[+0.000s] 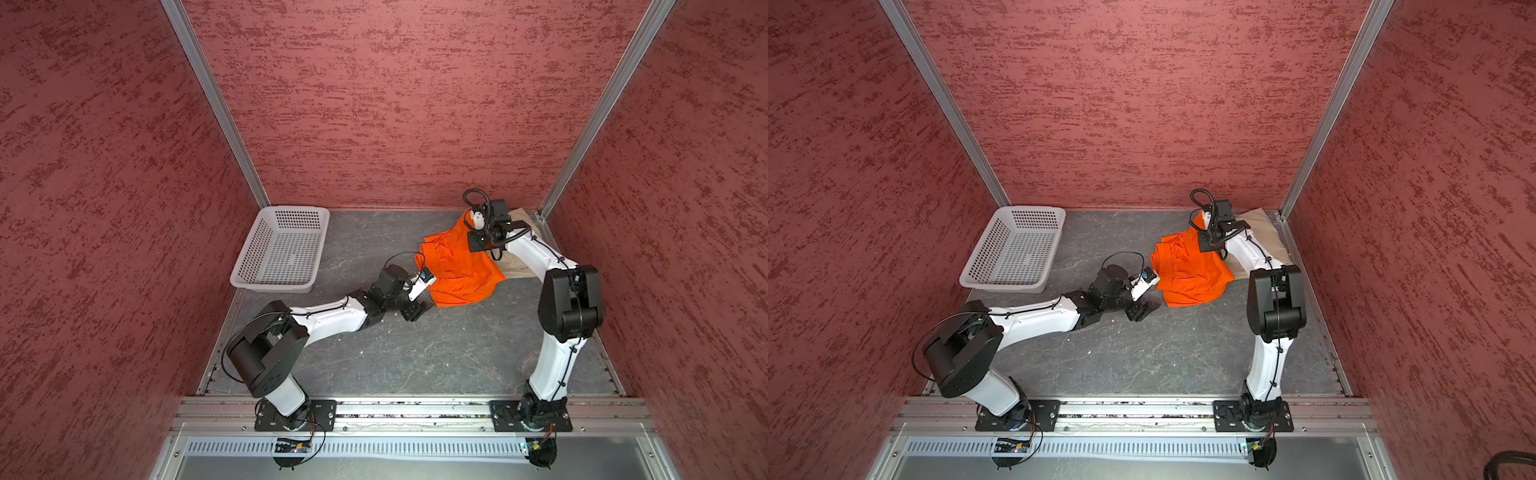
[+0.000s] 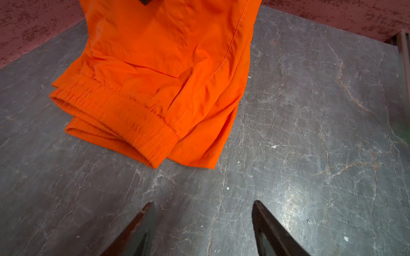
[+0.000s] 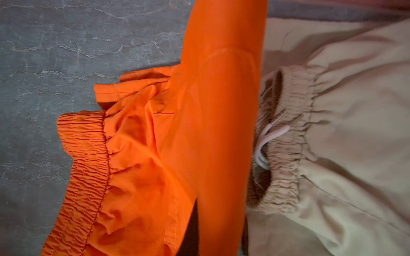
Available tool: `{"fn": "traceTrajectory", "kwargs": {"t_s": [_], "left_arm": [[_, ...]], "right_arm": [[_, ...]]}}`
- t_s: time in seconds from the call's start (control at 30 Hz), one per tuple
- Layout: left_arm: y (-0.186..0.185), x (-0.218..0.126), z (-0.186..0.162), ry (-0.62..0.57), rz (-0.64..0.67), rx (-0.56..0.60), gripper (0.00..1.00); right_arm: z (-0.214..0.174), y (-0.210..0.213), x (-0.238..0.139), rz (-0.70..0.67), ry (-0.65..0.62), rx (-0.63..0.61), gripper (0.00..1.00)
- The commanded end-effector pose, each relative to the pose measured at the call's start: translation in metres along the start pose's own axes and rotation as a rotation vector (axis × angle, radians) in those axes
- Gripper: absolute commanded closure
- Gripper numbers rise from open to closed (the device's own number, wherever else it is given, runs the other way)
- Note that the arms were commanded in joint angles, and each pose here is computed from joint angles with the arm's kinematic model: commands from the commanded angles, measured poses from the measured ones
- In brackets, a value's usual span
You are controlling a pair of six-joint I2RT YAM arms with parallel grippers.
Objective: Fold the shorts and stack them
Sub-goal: 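Lift the orange shorts with the right gripper and carry them onto the beige shorts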
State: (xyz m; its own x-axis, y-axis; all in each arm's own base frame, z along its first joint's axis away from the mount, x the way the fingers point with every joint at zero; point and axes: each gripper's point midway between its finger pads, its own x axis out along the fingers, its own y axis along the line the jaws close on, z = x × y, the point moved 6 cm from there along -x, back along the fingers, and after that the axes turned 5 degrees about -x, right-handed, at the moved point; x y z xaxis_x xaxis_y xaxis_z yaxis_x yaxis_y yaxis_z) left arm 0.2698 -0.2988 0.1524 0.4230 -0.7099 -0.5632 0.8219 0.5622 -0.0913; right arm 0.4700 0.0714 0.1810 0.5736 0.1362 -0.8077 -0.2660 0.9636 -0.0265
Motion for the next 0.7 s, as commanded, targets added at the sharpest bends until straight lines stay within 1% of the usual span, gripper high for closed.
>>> {"fn": "traceTrajectory", "kwargs": {"t_s": [0.0, 0.17, 0.37, 0.67], "left_arm": [[0.005, -0.006, 0.002, -0.003, 0.025, -0.024, 0.3], [0.01, -0.005, 0.001, 0.006, 0.04, -0.038, 0.3], [0.017, -0.005, 0.002, 0.012, 0.06, -0.053, 0.3], [0.022, -0.006, 0.005, 0.01, 0.081, -0.061, 0.3]], "right_arm": [[0.014, -0.011, -0.013, -0.065, -0.002, -0.104, 1.0], [0.036, -0.02, -0.032, -0.1, -0.019, -0.135, 1.0], [0.061, -0.026, -0.056, -0.124, -0.066, -0.144, 1.0], [0.084, -0.027, -0.086, -0.129, -0.103, -0.144, 1.0]]}}
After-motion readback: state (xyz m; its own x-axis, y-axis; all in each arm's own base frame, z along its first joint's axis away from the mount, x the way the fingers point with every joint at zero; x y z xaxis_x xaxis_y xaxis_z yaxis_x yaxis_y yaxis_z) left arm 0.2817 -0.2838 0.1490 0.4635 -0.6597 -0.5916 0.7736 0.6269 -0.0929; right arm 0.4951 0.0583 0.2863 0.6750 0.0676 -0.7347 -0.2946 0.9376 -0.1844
